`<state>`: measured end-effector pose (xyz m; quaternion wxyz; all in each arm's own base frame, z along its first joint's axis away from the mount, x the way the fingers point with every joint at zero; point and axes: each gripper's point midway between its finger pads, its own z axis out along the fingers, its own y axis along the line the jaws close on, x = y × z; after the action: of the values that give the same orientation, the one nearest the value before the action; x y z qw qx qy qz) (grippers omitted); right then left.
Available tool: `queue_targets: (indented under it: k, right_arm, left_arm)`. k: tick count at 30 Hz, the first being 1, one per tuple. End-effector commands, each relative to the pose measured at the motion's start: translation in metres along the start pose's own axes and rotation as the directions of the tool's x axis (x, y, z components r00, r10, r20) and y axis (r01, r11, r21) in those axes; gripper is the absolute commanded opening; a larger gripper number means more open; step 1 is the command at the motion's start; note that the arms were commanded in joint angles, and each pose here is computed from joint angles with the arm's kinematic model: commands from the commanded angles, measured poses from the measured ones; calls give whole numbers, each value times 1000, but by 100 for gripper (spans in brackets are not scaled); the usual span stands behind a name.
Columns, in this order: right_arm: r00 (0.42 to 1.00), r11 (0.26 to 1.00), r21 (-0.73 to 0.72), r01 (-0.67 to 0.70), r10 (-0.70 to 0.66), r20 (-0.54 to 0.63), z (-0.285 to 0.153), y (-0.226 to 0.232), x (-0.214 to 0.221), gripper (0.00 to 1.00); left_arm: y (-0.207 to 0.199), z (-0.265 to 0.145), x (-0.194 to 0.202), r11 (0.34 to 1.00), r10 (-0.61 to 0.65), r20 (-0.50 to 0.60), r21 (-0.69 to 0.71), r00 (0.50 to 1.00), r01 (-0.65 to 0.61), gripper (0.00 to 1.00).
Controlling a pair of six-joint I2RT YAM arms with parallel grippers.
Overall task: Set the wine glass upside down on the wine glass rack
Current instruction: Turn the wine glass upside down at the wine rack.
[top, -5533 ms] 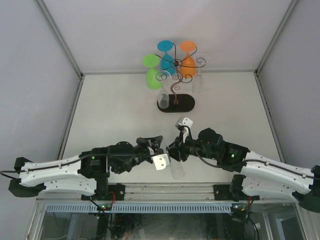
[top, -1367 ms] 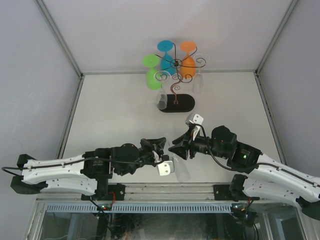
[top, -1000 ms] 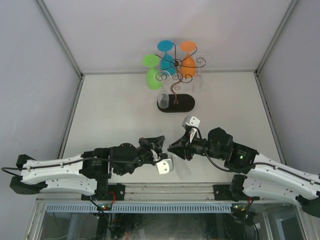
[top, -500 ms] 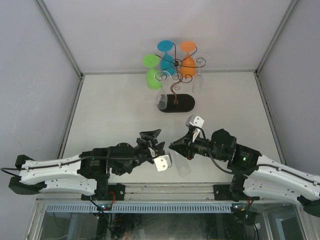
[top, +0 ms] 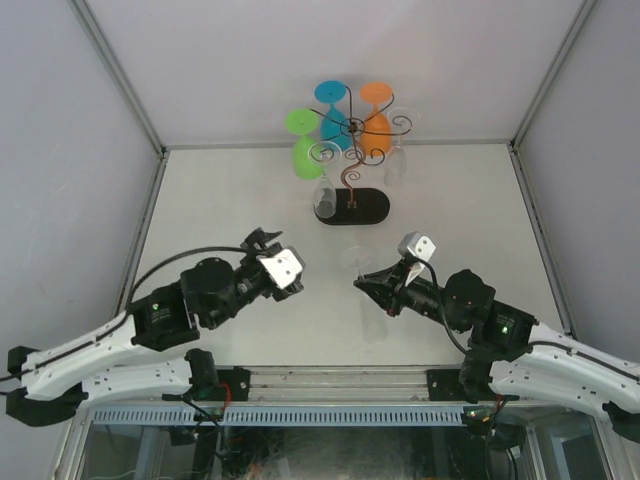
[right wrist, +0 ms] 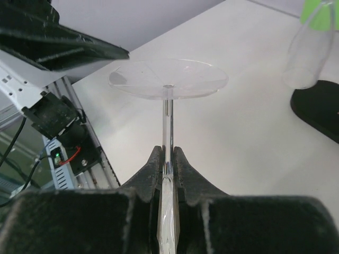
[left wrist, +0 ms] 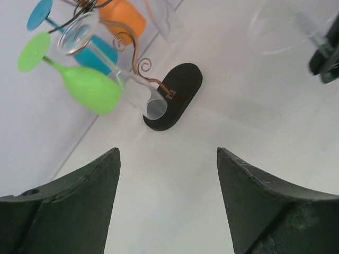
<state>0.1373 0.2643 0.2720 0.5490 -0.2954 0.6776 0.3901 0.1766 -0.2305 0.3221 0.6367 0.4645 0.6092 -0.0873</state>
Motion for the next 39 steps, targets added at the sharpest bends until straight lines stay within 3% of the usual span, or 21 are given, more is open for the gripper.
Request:
queue_targets:
  k: [1,7,13,29,39]
  right_arm:
    - [992,996,82,20,-30,122,-9,-14,-28,0]
    - [984,986,155,60,-84,158,-19,-30,-31,0]
    - [964,967,242,74,-131,231,-28,-49,-38,0]
    - [835,870,477,124,-351,423,-49,-134,-101,0]
    - [826,856,484,182,-400,396,-25,-182,-130,0]
  left_arm:
    - [27,-17,-15,966,-251,79,-38,965,255,79]
    - [60,-20,25,864,-476,45,-158,878,477,85]
    - [74,-28,67,770,-589,37,-278,807,575,85]
    - [65,-26,112,732,-623,-24,-373,782,571,86]
    - [66,-27,119,727,-625,-42,-395,779,562,86]
